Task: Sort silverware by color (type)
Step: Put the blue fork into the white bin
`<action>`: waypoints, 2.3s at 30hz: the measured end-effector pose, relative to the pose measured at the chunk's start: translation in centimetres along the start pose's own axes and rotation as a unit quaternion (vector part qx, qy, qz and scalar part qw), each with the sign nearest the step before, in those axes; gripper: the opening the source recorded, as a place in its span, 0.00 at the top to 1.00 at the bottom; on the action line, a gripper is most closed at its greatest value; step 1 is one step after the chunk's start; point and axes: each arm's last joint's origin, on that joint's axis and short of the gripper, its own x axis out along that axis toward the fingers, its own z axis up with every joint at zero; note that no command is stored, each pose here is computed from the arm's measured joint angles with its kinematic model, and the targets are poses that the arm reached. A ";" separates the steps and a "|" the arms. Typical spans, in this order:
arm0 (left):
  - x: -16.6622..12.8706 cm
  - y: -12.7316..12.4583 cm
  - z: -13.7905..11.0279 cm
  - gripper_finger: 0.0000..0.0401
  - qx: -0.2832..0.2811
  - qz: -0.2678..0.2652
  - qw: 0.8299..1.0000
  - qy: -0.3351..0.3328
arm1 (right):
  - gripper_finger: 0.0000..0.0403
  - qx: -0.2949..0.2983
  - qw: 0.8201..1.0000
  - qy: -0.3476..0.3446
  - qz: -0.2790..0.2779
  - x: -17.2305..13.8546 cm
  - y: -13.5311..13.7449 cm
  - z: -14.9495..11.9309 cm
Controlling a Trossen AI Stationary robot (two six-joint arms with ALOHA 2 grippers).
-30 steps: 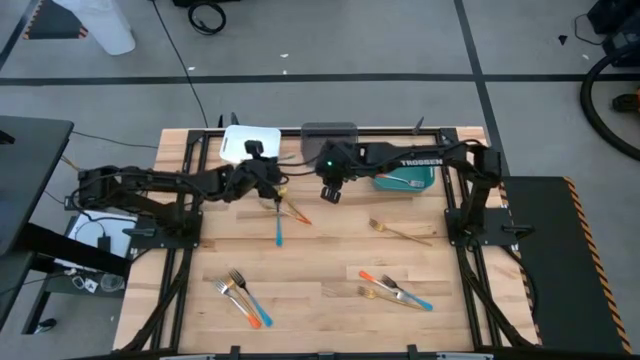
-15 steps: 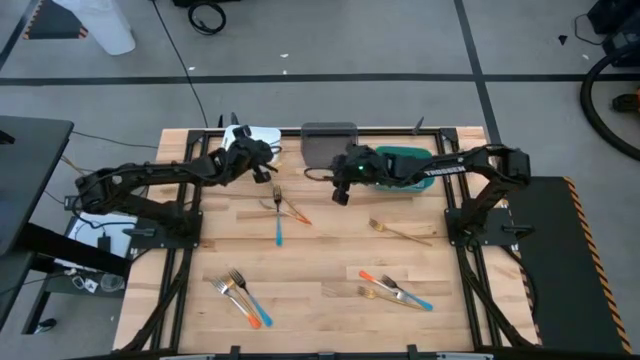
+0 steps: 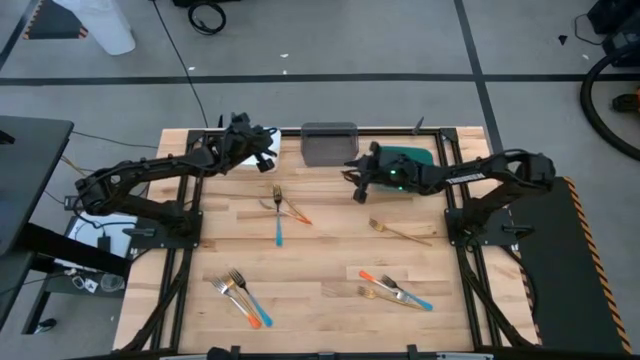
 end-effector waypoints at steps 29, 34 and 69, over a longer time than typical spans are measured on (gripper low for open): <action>4.1 1.9 1.5 0.96 0.018 -0.007 0.999 0.044 | 0.75 0.069 0.990 -0.054 -0.108 -7.1 -3.3 -5.4; 4.3 2.3 0.0 0.96 -0.011 -0.048 0.995 0.085 | 0.76 0.069 0.990 -0.054 -0.111 -7.1 -3.4 -5.4; 9.4 -0.4 -7.3 0.96 -0.013 -0.183 0.950 0.254 | 0.76 0.062 0.993 -0.083 -0.055 -7.1 -2.8 -4.9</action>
